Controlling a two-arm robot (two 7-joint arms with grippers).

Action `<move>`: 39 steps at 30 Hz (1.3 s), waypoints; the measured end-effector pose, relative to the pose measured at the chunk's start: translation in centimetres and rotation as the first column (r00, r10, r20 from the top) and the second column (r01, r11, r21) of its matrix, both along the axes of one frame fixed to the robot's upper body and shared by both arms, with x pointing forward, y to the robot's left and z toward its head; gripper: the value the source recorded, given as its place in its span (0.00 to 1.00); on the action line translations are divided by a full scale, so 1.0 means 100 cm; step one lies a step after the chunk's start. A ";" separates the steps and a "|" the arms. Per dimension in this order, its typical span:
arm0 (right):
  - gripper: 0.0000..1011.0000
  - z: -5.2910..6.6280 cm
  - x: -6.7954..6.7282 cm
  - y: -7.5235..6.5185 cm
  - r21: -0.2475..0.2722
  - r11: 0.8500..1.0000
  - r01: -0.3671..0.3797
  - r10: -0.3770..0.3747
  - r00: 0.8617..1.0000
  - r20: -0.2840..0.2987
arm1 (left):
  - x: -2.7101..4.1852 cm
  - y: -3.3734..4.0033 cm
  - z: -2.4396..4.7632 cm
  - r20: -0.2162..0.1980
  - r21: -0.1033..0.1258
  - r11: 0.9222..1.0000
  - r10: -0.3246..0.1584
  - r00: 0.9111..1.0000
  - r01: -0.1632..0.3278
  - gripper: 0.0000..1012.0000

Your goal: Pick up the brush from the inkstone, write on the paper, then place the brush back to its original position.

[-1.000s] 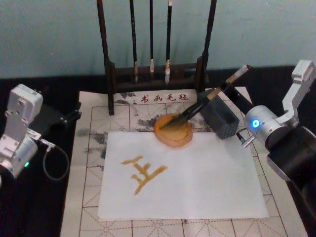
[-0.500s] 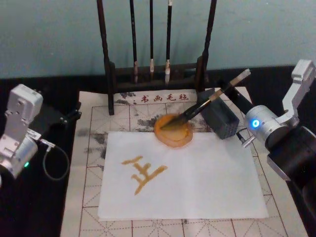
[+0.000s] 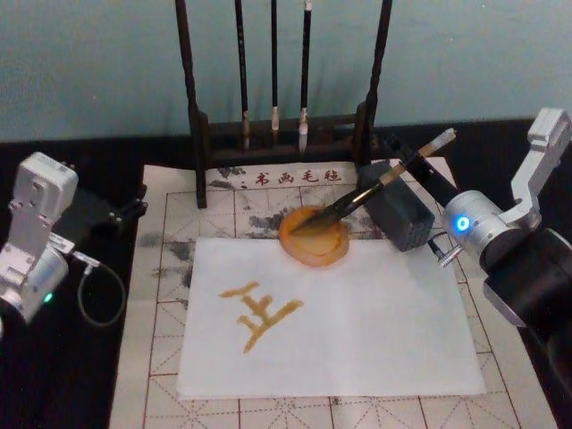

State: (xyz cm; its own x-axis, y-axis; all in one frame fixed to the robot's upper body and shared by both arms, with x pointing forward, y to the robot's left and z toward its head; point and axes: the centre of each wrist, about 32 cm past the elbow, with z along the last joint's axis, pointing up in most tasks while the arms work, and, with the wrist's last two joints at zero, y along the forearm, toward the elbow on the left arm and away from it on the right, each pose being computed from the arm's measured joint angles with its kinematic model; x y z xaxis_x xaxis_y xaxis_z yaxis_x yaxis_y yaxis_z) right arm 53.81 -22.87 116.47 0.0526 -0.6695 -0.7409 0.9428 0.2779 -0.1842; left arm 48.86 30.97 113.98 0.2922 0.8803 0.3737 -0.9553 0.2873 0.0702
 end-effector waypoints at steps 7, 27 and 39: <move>0.99 0.000 0.000 0.000 0.000 1.000 0.000 0.000 1.000 0.000 | 0.0000 0.0000 0.0000 0.000 0.000 1.000 0.000 1.000 0.000 0.99; 0.99 -0.002 -0.036 -0.026 -0.050 0.999 -0.017 0.019 0.999 0.036 | 0.0000 0.0000 0.0000 0.000 0.000 1.000 0.000 1.000 0.000 0.99; 0.99 -0.010 -0.073 -0.029 -0.224 0.974 -0.030 0.062 0.988 0.140 | 0.0000 0.0000 0.0000 0.000 0.000 1.000 0.000 1.000 0.000 0.99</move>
State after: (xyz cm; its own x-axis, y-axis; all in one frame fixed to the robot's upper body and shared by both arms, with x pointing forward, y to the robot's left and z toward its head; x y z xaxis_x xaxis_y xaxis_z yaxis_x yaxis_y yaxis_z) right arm 46.50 -25.81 115.46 0.1835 -0.8098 -0.5573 0.9511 0.2895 -0.1074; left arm 48.86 30.97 113.98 0.2923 0.8803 0.3738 -0.9552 0.2873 0.0702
